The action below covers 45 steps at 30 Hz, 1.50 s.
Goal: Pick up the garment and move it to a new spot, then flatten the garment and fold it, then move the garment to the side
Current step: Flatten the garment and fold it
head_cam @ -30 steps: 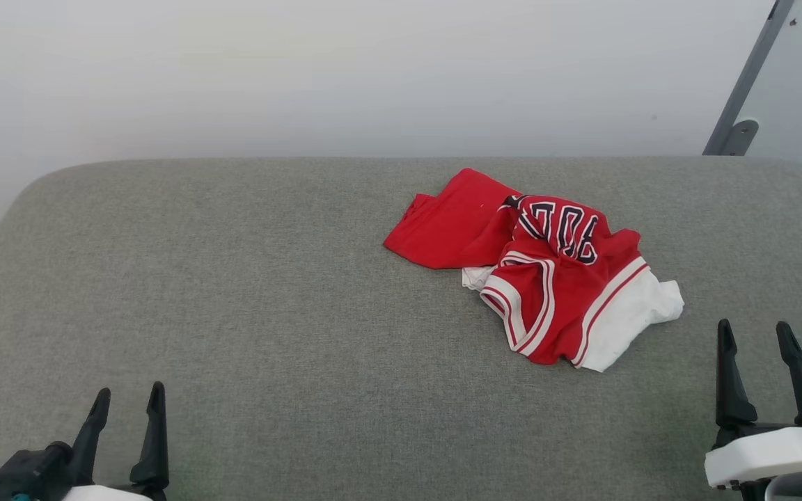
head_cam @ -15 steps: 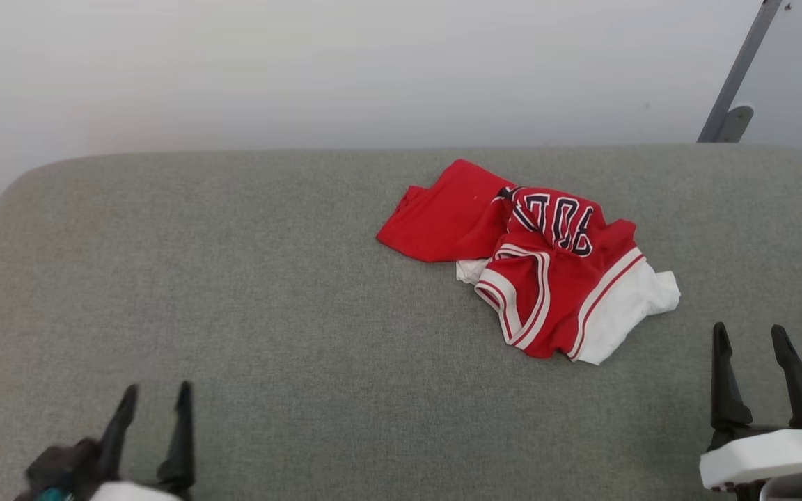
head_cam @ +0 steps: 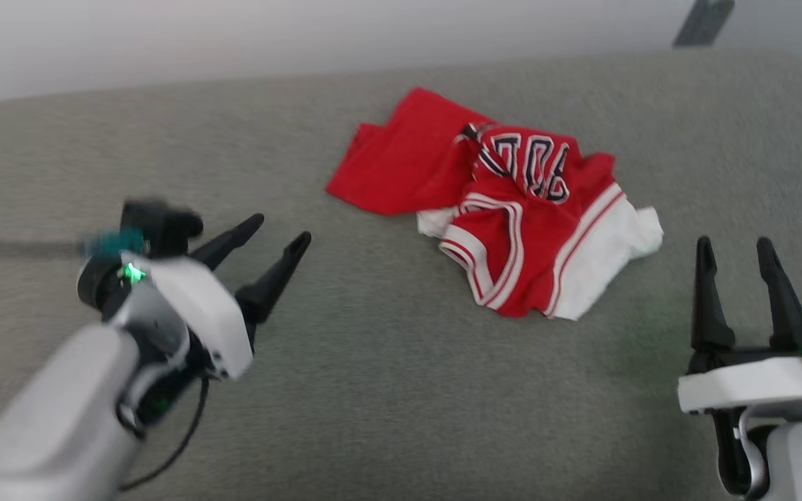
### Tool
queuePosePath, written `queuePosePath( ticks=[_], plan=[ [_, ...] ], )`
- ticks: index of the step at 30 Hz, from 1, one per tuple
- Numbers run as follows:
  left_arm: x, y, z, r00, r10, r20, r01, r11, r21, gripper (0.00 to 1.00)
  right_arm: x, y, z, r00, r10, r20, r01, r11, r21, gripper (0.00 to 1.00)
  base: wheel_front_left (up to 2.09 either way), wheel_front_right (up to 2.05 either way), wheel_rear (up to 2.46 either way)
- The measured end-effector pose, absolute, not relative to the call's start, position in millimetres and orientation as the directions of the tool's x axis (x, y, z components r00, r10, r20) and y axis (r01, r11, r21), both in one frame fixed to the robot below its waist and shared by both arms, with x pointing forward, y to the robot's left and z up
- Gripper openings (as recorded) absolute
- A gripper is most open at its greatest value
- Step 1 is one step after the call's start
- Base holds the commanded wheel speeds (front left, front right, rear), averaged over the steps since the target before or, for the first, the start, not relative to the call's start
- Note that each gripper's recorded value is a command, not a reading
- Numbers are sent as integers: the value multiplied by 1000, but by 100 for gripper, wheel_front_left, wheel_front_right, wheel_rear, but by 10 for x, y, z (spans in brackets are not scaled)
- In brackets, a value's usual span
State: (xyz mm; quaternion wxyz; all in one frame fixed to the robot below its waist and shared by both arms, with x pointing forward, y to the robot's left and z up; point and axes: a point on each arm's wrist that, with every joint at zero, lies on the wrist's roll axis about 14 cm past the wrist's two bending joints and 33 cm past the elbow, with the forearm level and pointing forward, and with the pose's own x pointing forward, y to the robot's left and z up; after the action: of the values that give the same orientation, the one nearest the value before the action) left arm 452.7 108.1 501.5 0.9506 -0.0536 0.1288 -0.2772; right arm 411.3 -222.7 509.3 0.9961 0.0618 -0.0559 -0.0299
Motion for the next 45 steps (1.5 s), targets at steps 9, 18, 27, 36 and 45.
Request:
queuePosePath(
  ticks=[9, 18, 27, 36, 45],
  plan=[
    [4789, 510, 4425, 433, -683, -589, 581, 711, -397, 100, 4080, -2625, 4885, 980, -192, 49, 181, 968, 173, 100, 0, 0, 0],
    [4994, 100, 4001, 255, -697, -670, 556, 673, -488, 100, 3883, -3002, 4847, 952, -304, 25, 296, 941, 167, 100, 0, 0, 0],
    [5157, -190, 3870, 216, -709, -671, 574, 648, -500, 100, 3758, -3149, 4783, 936, -352, -3, 348, 923, 163, 100, 0, 0, 0],
    [5189, -257, 3800, 192, -691, -697, 592, 648, -479, 0, 3748, -3168, 4785, 933, -361, -4, 355, 917, 180, 100, 0, 0, 0],
    [5234, -36, 4109, 305, -721, -623, 542, 669, -509, 0, 3868, -3015, 4780, 950, -313, 5, 307, 933, 188, 100, 0, 0, 0]
  ],
)
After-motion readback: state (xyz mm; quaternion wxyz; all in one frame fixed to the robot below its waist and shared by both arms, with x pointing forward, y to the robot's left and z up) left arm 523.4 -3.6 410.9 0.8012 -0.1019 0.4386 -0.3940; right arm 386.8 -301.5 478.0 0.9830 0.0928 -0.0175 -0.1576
